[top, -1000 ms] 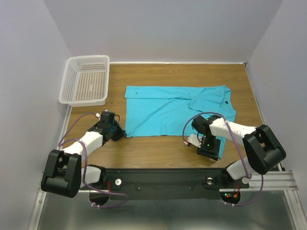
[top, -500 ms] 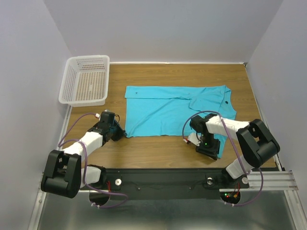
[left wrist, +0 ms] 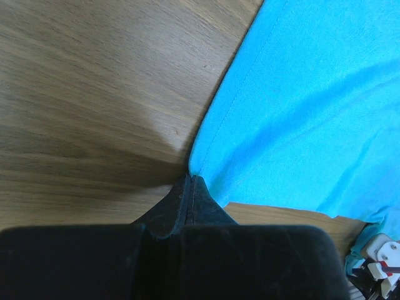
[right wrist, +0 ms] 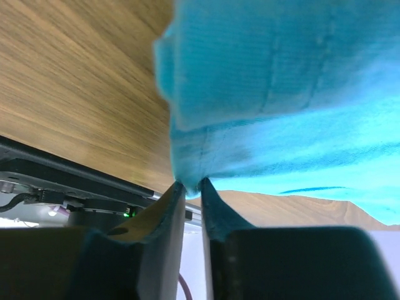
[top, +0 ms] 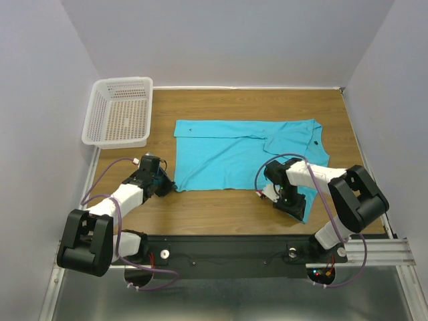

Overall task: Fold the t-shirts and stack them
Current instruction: Fold the tshirt

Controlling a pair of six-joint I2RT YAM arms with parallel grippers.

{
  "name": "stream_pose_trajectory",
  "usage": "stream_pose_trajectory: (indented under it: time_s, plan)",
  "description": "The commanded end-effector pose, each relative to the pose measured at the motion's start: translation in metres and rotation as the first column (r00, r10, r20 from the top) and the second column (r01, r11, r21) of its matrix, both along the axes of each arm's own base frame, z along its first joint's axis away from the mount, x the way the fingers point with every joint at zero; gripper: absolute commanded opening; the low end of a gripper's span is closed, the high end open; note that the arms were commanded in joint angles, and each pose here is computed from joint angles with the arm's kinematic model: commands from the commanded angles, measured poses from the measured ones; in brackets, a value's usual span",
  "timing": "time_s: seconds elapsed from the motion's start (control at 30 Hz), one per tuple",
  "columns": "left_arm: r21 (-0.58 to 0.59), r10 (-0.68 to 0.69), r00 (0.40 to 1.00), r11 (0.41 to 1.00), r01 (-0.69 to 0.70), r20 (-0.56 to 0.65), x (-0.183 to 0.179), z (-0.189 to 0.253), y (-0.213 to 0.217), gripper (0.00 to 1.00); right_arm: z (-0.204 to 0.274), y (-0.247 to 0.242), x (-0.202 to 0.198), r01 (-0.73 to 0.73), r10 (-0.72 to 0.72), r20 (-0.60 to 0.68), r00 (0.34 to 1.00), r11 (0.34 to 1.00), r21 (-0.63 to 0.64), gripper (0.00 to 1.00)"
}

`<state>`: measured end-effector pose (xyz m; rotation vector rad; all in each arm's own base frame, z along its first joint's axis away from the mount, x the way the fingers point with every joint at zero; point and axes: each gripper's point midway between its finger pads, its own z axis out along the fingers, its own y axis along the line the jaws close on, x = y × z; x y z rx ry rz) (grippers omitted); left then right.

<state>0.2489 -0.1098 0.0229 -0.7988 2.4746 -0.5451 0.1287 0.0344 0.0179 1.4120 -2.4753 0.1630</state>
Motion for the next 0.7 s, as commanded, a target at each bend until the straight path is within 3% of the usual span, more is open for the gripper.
stream_pose_trajectory:
  time_s: [0.0,0.23,0.67]
  plan:
    - [-0.009,-0.001,1.0,1.0,0.001,0.011,-0.003,0.0,-0.001,0.0,0.004,0.006,0.01,0.014,-0.014,0.046,0.999,1.0,0.004,0.19]
    - [-0.012,-0.004,1.0,1.0,0.004,0.02,-0.003,0.003,-0.002,0.0,0.005,0.006,0.011,0.022,-0.022,0.062,0.998,1.0,0.009,0.01]
    - [0.004,-0.042,0.996,0.999,0.042,0.079,0.007,0.027,-0.003,0.0,0.05,0.033,0.023,-0.074,0.046,0.111,0.993,0.961,0.265,0.01]
